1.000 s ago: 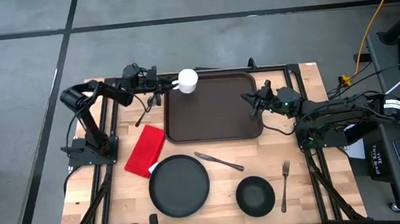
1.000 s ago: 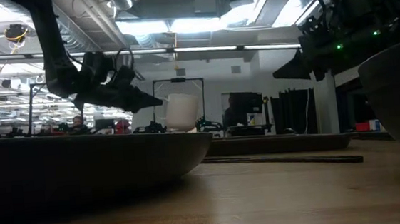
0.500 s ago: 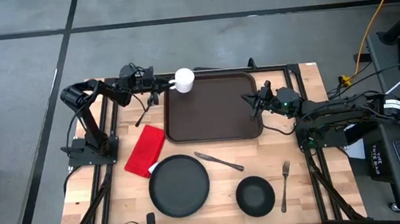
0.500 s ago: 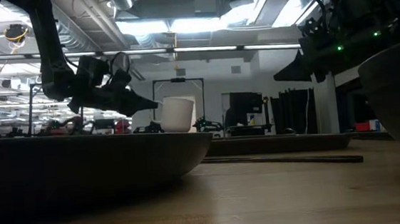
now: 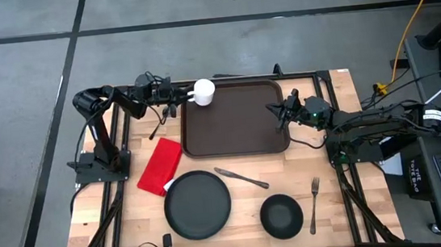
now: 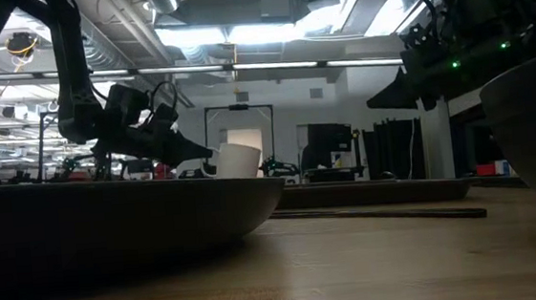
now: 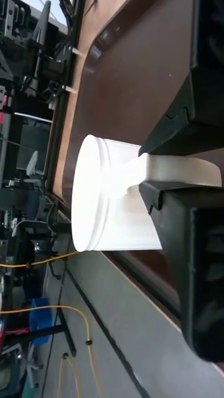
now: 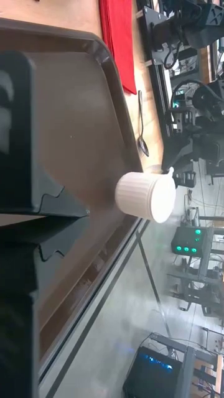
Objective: Set up tray
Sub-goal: Put the white mug on the brown serving tray
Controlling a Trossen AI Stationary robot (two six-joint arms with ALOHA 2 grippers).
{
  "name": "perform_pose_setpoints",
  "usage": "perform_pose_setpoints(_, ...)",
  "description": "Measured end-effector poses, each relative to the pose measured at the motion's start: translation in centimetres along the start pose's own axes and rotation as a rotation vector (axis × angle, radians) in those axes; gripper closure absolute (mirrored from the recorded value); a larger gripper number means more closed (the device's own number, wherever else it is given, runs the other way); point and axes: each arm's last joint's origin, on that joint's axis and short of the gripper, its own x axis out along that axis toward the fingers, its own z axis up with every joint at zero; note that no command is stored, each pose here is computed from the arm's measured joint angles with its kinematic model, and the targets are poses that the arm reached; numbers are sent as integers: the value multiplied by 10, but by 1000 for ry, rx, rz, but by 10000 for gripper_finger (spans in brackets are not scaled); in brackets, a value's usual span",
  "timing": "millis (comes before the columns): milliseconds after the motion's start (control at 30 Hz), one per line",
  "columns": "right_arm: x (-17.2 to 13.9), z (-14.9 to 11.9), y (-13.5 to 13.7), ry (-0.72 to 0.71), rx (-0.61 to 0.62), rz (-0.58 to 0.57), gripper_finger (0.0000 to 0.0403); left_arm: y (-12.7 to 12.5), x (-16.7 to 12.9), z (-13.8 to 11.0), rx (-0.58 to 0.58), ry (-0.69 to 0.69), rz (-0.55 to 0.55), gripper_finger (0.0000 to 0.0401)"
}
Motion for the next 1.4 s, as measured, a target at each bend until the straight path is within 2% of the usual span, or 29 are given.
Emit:
perform_pose_setpoints(167,0,0,0,0,0,0,392,2,-1,1,8,-3,55,353)
perform_pose_setpoints(500,0,0,0,0,0,0,392,3,-1,1,5,-5,60,352)
perform_pose_setpoints(633,0,0,0,0,0,0,392,4,-1,1,-24,-3,103,351)
perform_pose_setpoints(933,0,0,0,0,0,0,392,2,0,-4,-82,38,98,350)
perform_pose_setpoints(1167,0,0,0,0,0,0,392,-2,5,-6,-65,68,90,350)
perform_pose_setpoints(1400,0,0,0,-1,1,0,392,2,10,0,-93,55,137,349)
